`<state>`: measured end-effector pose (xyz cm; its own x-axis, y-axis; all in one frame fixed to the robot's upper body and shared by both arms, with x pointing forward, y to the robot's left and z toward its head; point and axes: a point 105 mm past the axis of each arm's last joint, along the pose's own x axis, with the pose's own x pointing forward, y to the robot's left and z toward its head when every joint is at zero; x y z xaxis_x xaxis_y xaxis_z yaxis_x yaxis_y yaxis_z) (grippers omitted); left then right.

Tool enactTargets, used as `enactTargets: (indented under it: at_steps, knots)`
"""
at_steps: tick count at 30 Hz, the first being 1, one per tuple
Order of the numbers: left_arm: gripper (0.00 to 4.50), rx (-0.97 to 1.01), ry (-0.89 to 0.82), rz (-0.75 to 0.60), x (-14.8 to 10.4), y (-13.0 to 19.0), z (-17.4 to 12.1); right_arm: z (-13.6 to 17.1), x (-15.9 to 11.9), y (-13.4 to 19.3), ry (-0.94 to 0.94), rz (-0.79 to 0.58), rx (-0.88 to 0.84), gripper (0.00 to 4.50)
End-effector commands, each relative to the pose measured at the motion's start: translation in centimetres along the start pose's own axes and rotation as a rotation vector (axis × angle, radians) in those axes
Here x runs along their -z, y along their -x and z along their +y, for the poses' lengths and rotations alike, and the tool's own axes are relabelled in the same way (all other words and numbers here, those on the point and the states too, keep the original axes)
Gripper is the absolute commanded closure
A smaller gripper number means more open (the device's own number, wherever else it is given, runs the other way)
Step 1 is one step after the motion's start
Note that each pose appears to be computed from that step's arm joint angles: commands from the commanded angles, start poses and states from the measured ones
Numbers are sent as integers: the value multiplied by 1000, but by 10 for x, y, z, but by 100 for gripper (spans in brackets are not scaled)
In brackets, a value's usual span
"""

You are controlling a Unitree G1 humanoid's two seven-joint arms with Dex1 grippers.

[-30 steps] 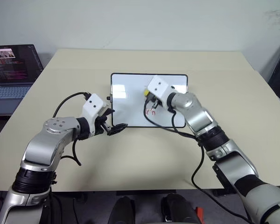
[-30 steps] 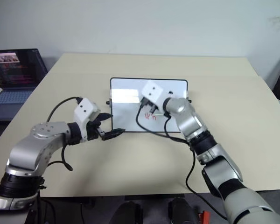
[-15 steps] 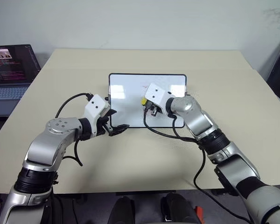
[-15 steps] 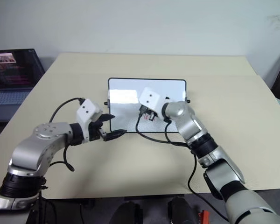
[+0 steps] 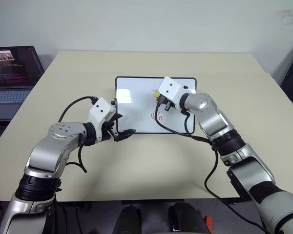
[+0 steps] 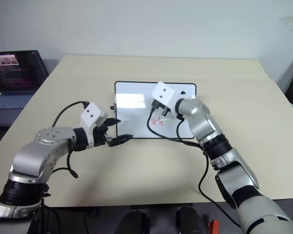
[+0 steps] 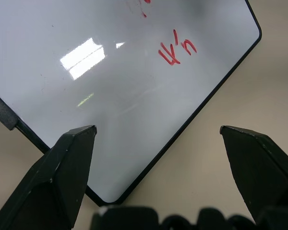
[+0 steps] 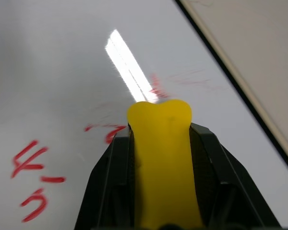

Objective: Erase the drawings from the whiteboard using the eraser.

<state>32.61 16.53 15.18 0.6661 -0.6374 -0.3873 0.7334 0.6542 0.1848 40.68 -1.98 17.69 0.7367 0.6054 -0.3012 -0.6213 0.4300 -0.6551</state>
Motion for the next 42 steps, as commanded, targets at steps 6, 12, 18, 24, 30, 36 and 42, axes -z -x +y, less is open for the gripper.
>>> enactTargets:
  at_steps: [6,12,18,24,30,36,42]
  knots:
    - [0,2,-36,-36,-13,0,0,-14,9,-1,78,54,107,330]
    - [0,7,-34,-37,-12,-1,-1,-29,10,3,79,54,158,330]
    - [0,11,-33,-39,-13,-2,-2,5,29,4,98,124,-25,330]
    - [0,15,-34,-38,-13,-2,-2,-10,16,3,103,77,75,330]
    - [0,20,-35,-37,-12,-2,-3,-37,1,3,111,24,216,330]
    - [0,22,-35,-34,-12,-2,-4,-6,11,-1,100,57,46,330]
    - [0,21,-35,-32,-12,-1,-3,-10,3,-3,112,33,93,330]
